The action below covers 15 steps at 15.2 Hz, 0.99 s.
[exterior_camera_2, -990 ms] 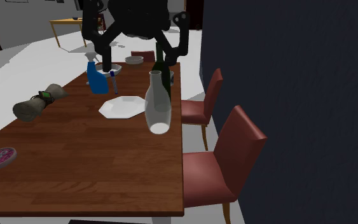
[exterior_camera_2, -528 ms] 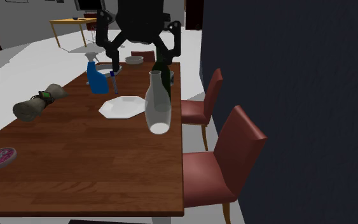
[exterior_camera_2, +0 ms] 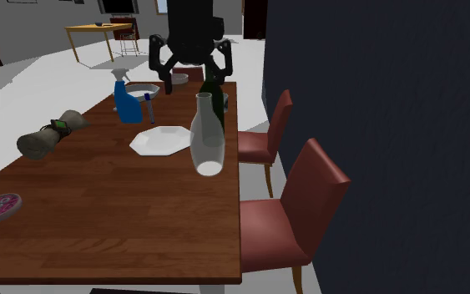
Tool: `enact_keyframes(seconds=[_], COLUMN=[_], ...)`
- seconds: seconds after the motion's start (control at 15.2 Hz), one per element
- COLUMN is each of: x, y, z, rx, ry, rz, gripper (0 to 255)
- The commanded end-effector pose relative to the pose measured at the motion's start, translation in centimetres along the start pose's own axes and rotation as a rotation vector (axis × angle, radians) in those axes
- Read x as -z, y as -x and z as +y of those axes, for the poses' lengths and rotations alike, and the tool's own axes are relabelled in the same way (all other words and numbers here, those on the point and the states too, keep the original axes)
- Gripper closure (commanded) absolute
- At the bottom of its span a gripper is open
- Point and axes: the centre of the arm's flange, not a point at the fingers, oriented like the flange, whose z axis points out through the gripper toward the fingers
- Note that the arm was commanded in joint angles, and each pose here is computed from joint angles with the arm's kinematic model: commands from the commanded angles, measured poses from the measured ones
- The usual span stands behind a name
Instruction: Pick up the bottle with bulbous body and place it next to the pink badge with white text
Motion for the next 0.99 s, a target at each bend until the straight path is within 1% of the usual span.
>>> enact_keyframes(seconds=[0.0, 0.59, 0.66, 0.92], x=[-0.7, -3.7, -3.8, -5.9], y=[-2.7, -13.9, -14.2, -14.2], z=[-0.3, -1.4, -1.4, -1.2], rx=[-0.008, -0.046, -0.047, -0.047], ry=[0.015, 0.085, 0.086, 0.086], rz=[0.006, 0.029, 0.03, 0.03], gripper=[0, 0, 0, 0])
